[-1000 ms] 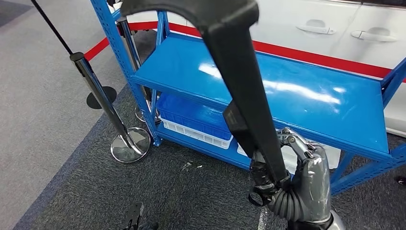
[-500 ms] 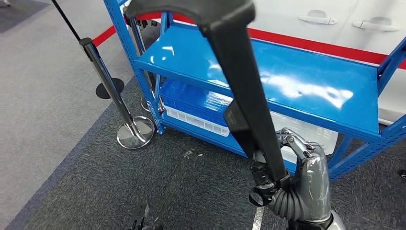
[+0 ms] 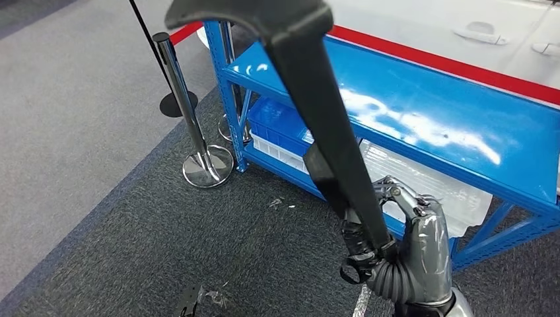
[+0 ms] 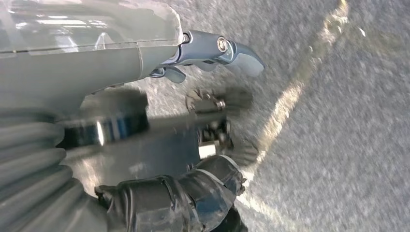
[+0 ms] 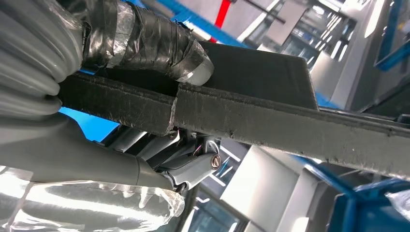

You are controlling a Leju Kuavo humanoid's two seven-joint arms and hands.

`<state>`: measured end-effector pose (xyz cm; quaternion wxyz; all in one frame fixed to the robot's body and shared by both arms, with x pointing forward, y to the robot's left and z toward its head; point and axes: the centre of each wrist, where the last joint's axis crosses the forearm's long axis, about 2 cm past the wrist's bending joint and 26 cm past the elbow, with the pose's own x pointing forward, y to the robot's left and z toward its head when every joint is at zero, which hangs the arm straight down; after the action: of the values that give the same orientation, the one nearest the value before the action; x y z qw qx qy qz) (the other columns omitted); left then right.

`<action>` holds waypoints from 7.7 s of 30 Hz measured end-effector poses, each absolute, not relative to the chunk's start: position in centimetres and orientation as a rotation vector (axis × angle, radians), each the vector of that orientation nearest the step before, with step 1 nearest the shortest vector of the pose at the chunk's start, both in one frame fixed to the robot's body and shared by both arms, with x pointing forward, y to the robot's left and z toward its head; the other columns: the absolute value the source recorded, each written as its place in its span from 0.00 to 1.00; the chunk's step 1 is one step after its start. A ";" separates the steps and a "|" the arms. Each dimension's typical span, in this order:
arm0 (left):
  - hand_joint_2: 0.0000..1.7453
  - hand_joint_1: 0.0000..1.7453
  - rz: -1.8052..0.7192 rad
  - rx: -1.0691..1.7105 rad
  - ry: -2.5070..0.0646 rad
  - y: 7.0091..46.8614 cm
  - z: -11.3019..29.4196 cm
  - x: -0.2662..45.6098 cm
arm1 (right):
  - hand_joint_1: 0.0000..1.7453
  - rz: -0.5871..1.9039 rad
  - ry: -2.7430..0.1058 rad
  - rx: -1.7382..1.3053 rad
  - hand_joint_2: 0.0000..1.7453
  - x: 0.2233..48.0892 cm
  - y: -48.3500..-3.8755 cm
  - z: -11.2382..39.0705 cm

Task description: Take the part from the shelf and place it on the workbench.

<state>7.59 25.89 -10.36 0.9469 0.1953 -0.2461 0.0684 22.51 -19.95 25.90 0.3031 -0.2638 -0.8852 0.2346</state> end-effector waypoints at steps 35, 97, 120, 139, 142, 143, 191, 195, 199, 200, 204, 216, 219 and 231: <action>1.00 0.00 0.087 0.379 -0.467 25.6 -10.3 7.6 | 1.00 0.605 -2.432 -0.585 1.00 21.5 -20.0 25.6; 1.00 0.00 -0.038 0.382 -0.441 25.8 -10.3 7.7 | 1.00 0.481 -2.542 -0.072 1.00 19.3 -20.1 27.3; 1.00 0.00 -0.060 0.398 -0.418 26.6 -10.4 7.5 | 1.00 0.485 -2.510 -0.016 1.00 19.5 -20.0 27.1; 1.00 0.00 -0.071 0.392 -0.410 27.0 -10.5 7.1 | 1.00 0.473 -2.474 0.042 1.00 19.6 -20.1 26.8; 1.00 0.00 -0.071 0.390 -0.415 27.0 -10.5 7.3 | 1.00 0.473 -2.475 0.044 1.00 19.6 -20.1 26.8; 1.00 0.00 -0.071 0.389 -0.415 26.9 -10.5 7.3 | 1.00 0.473 -2.475 0.044 1.00 19.6 -20.1 26.8; 1.00 0.00 -0.099 0.377 -0.422 26.0 -10.4 7.4 | 1.00 0.539 -2.435 0.032 1.00 18.5 -21.0 26.3; 1.00 0.00 -0.104 0.395 -0.436 26.1 -10.4 7.4 | 1.00 0.542 -2.427 0.029 1.00 18.6 -21.0 26.3; 1.00 0.00 -0.109 0.401 -0.433 26.5 -10.5 7.1 | 1.00 0.546 -2.430 0.026 1.00 18.6 -21.0 26.4; 1.00 0.00 -0.112 0.407 -0.435 26.6 -10.5 7.1 | 1.00 0.548 -2.431 0.025 1.00 18.7 -21.0 26.5; 1.00 0.00 -0.126 0.477 -0.486 26.9 -10.4 7.3 | 1.00 0.551 -2.425 0.009 1.00 18.6 -21.0 26.5; 1.00 0.00 -0.134 0.538 -0.505 27.6 -10.4 7.1 | 1.00 0.547 -2.427 0.000 1.00 18.6 -21.0 26.7; 1.00 0.00 -0.143 0.541 -0.529 27.6 -10.3 7.4 | 1.00 0.547 -2.425 -0.002 1.00 18.6 -21.0 26.7; 1.00 0.00 -0.209 0.562 -0.630 27.8 -10.3 7.6 | 1.00 0.590 -2.425 -0.053 1.00 18.7 -21.0 26.9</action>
<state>7.59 27.77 -10.28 0.9070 0.2720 -0.3050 -0.1013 18.71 -21.02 26.87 0.3172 -0.0203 -0.9213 0.2240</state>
